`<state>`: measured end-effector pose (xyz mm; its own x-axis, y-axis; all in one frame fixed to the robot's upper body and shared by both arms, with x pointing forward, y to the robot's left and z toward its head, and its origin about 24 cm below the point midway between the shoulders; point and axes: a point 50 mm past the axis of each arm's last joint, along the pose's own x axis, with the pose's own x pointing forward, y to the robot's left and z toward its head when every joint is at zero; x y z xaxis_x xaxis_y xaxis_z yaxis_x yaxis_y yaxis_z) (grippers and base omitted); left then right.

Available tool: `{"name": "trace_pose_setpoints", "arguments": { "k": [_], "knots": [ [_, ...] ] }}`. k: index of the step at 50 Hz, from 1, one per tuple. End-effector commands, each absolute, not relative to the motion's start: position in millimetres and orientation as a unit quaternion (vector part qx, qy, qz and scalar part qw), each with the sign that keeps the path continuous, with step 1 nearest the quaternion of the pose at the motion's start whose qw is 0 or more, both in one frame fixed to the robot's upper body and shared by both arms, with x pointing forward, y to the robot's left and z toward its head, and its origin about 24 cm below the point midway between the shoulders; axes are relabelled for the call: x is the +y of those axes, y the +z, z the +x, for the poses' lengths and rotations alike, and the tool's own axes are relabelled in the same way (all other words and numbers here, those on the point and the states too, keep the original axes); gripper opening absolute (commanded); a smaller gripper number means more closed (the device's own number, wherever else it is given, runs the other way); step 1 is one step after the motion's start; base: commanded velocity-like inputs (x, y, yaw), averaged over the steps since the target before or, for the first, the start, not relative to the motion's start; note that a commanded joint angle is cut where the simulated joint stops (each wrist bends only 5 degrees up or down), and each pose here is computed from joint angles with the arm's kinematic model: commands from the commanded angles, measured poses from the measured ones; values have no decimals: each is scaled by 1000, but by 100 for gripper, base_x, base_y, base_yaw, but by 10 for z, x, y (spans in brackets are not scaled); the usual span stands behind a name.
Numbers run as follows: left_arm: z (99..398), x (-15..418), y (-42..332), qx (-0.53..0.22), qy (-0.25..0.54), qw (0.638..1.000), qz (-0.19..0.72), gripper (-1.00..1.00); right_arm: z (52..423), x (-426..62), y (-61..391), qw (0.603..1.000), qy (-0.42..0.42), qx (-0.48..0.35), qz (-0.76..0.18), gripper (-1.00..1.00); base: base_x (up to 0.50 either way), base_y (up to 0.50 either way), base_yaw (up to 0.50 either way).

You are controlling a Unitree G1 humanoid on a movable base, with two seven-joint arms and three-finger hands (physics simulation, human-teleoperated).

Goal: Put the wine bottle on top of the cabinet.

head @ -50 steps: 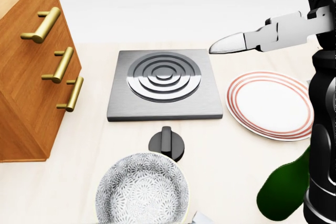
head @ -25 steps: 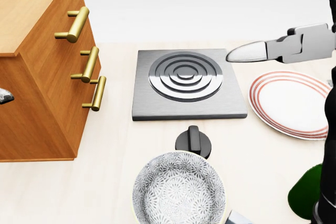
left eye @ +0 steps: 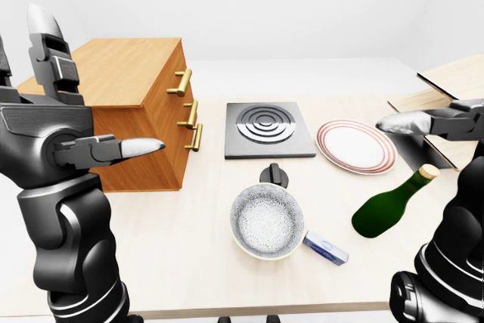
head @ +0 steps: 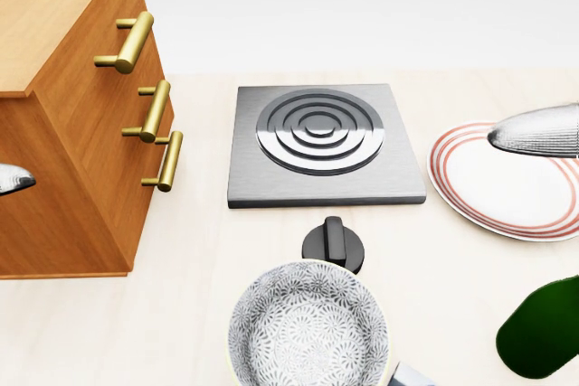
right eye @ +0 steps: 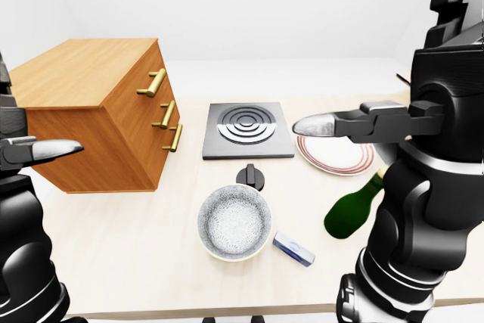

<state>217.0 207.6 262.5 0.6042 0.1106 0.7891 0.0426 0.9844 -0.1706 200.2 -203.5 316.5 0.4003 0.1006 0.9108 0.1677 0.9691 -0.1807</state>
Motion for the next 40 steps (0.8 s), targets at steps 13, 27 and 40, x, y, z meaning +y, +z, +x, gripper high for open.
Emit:
{"name": "trace_pose_setpoints", "arguments": {
  "k": [13, 27, 40],
  "knots": [
    [2193, 2067, 2584, -436, 18, 896, -84, 100, 1606, -2326, 2923, 837, -77, -522, -147, 100, 0, 0, 0],
    [2216, 2054, 2542, -427, 17, 901, -81, 100, 1454, -2516, 2654, 866, -114, -455, -174, 100, 0, 0, 0],
    [2272, 2049, 2497, -414, 18, 907, -80, 100, 1390, -2692, 2343, 898, -154, -373, -174, 100, 0, 0, 0]
  ]
}}
